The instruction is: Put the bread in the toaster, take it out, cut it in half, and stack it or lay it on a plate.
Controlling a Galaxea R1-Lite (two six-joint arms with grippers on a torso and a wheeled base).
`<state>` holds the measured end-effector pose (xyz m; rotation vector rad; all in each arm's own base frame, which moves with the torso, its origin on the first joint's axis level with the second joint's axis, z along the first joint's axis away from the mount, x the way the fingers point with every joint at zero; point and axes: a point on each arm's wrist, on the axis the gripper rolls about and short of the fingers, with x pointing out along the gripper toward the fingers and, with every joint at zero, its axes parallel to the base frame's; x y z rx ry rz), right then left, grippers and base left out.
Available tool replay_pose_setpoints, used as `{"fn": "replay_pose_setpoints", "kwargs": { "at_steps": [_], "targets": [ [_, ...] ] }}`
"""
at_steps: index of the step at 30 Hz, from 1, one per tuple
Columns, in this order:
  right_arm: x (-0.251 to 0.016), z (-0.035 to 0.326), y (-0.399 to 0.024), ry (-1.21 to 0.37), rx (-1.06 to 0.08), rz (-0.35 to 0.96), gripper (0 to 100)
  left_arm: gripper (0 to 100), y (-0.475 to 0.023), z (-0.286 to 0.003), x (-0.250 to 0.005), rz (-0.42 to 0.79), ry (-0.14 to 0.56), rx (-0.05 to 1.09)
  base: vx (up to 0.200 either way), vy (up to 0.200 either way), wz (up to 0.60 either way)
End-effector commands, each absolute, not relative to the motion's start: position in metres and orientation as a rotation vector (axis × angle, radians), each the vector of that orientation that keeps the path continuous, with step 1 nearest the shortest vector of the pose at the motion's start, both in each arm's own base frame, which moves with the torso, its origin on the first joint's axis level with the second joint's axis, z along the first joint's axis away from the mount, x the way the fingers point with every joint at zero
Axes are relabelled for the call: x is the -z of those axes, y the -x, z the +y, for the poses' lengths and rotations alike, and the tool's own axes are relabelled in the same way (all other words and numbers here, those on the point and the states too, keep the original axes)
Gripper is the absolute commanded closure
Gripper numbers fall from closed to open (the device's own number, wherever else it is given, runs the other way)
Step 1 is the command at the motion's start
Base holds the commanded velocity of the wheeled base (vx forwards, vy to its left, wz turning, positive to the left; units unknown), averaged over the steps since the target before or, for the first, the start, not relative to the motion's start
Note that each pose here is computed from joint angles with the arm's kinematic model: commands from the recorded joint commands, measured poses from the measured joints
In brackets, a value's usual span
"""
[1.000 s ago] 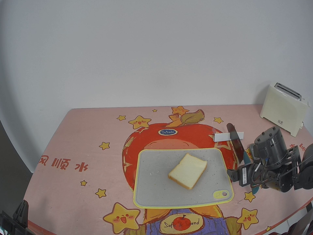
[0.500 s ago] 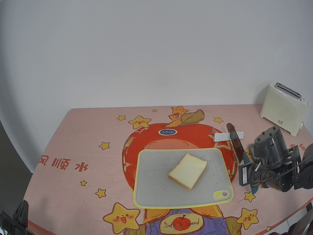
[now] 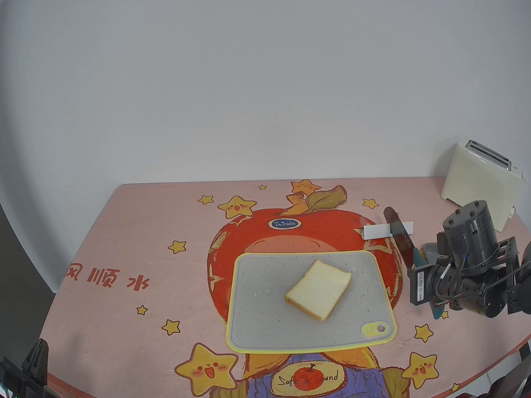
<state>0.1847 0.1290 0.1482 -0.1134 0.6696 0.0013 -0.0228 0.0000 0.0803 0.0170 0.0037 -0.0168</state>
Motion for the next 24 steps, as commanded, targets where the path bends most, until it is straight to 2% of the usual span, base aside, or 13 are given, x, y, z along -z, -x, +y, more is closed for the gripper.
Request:
{"fn": "replay_pose_setpoints", "kwargs": {
  "at_steps": [1, 17, 22, 24],
  "targets": [
    [-0.157, 0.124, -0.182, 0.090, 0.001, 0.638, 100, 100, 0.022, 0.000, -0.076, 0.021, -0.017, 0.017, 0.000, 0.000, 0.00],
    [-0.173, 0.117, -0.171, 0.042, -0.024, 0.585, 100, 100, 0.022, 0.000, -0.076, 0.020, -0.017, 0.017, 0.000, 0.000, 0.00],
    [-0.178, 0.114, -0.164, 0.016, -0.092, 0.585, 100, 100, 0.022, 0.000, -0.076, 0.021, -0.017, 0.017, 0.000, 0.000, 0.00],
    [-0.188, 0.111, -0.157, 0.025, -0.173, 0.557, 100, 100, 0.022, 0.000, -0.076, 0.020, -0.017, 0.017, 0.000, 0.000, 0.00]
  ]
}}
